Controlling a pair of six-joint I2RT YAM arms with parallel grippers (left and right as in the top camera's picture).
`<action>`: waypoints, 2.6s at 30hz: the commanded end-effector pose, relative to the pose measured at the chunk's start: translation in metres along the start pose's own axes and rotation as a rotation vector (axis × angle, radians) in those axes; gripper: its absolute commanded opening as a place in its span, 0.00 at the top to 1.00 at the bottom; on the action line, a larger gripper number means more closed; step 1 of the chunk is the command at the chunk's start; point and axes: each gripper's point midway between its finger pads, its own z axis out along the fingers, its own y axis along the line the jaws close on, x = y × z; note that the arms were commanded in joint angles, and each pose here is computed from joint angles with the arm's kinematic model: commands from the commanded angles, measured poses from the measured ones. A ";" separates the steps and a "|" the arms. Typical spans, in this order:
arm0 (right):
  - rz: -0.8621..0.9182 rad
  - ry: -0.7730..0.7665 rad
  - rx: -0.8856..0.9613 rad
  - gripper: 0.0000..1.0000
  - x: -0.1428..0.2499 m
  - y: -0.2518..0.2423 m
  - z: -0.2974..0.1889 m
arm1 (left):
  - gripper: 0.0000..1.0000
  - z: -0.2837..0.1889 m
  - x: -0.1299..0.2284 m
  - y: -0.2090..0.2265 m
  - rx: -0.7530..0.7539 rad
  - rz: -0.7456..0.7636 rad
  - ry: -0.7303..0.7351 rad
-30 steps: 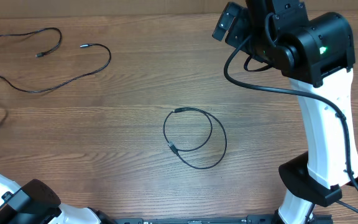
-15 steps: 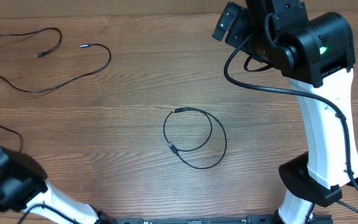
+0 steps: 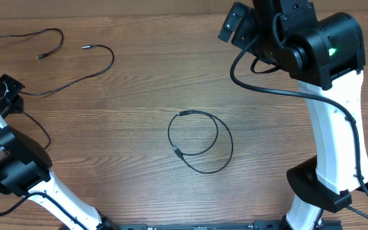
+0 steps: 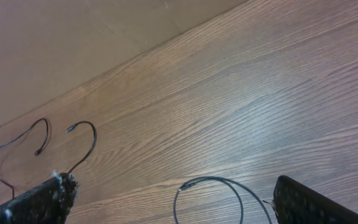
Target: Untangle cables
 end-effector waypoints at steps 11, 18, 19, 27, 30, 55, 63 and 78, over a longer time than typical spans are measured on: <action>-0.003 -0.012 0.008 0.00 -0.002 -0.002 -0.001 | 0.96 0.009 0.034 -0.035 -0.054 0.233 0.042; -0.003 -0.012 0.008 0.00 -0.002 -0.002 -0.001 | 0.96 0.038 0.052 -0.031 -0.133 0.271 0.106; -0.003 -0.012 0.008 0.00 -0.002 -0.002 -0.001 | 0.96 0.043 0.057 -0.031 -0.134 0.275 0.123; -0.003 -0.012 0.008 0.00 -0.002 -0.002 -0.001 | 0.96 0.064 0.080 -0.033 -0.168 0.354 0.189; -0.003 -0.012 0.008 0.00 -0.002 -0.002 -0.001 | 0.96 0.065 0.080 -0.040 -0.161 0.380 0.177; -0.003 -0.012 0.008 0.00 -0.002 -0.002 -0.001 | 0.01 0.036 0.024 -0.008 -0.017 -0.004 0.100; -0.003 -0.012 0.008 0.00 -0.002 -0.002 -0.001 | 0.01 0.055 0.005 0.081 -0.050 -0.276 0.155; -0.003 -0.012 0.008 0.00 -0.002 -0.002 -0.001 | 0.00 0.130 0.022 0.129 -0.062 -0.347 0.214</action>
